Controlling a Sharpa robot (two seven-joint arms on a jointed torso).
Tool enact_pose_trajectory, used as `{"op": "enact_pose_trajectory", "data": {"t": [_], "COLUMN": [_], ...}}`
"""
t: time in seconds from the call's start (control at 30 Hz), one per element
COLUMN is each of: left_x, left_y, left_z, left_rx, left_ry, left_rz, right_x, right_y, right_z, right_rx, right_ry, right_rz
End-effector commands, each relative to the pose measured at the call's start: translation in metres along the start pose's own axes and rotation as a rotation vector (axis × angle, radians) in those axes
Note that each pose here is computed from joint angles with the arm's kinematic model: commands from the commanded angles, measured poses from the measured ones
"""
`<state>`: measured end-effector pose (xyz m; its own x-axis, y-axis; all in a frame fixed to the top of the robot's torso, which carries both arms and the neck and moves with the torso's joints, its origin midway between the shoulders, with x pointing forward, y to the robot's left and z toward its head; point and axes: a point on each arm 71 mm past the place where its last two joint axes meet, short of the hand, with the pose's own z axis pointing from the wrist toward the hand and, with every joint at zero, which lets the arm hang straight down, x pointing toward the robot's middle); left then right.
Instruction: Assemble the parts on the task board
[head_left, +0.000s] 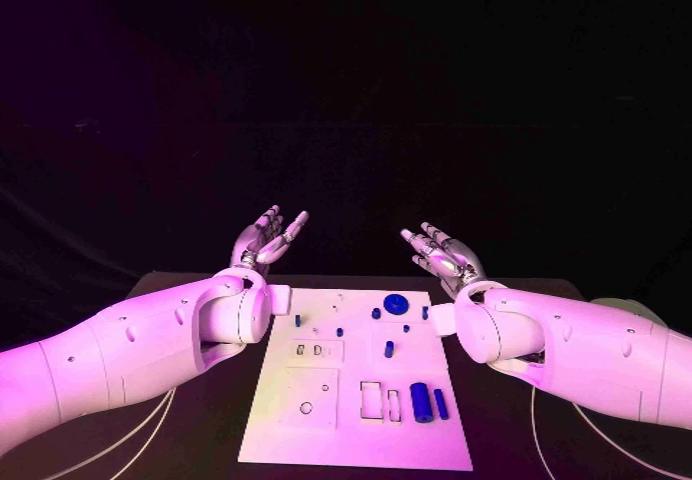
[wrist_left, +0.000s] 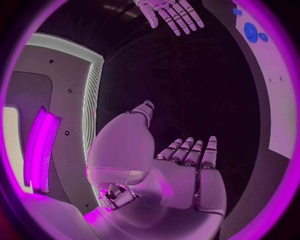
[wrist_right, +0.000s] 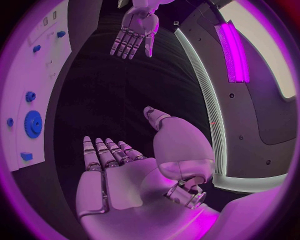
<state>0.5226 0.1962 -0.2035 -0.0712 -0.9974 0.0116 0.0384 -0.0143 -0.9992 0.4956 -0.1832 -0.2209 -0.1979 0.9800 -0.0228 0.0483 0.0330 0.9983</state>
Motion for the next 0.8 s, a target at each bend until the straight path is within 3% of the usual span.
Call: {"op": "enact_pose_trajectory", "data": {"t": [0.03, 0.3, 0.33, 0.8], "left_x": [0.0076, 0.0076, -0.0071, -0.0152], "left_y": [-0.0021, -0.0021, -0.0037, -0.0068], "left_z": [0.0032, 0.0032, -0.0022, -0.0076], "left_rx": [0.001, 0.001, 0.004, 0.008], "left_ry": [0.098, 0.098, 0.089, 0.082], "left_rz": [-0.034, -0.034, -0.035, -0.038], "right_x": [0.013, 0.014, -0.001, -0.016], "right_y": [-0.001, 0.0, 0.014, 0.025], "right_z": [0.004, 0.009, 0.008, 0.012], "right_rx": [0.05, 0.068, -0.117, -0.194], "right_ry": [0.208, 0.263, 0.226, 0.205], "right_rz": [-0.013, -0.032, -0.251, -0.401]}}
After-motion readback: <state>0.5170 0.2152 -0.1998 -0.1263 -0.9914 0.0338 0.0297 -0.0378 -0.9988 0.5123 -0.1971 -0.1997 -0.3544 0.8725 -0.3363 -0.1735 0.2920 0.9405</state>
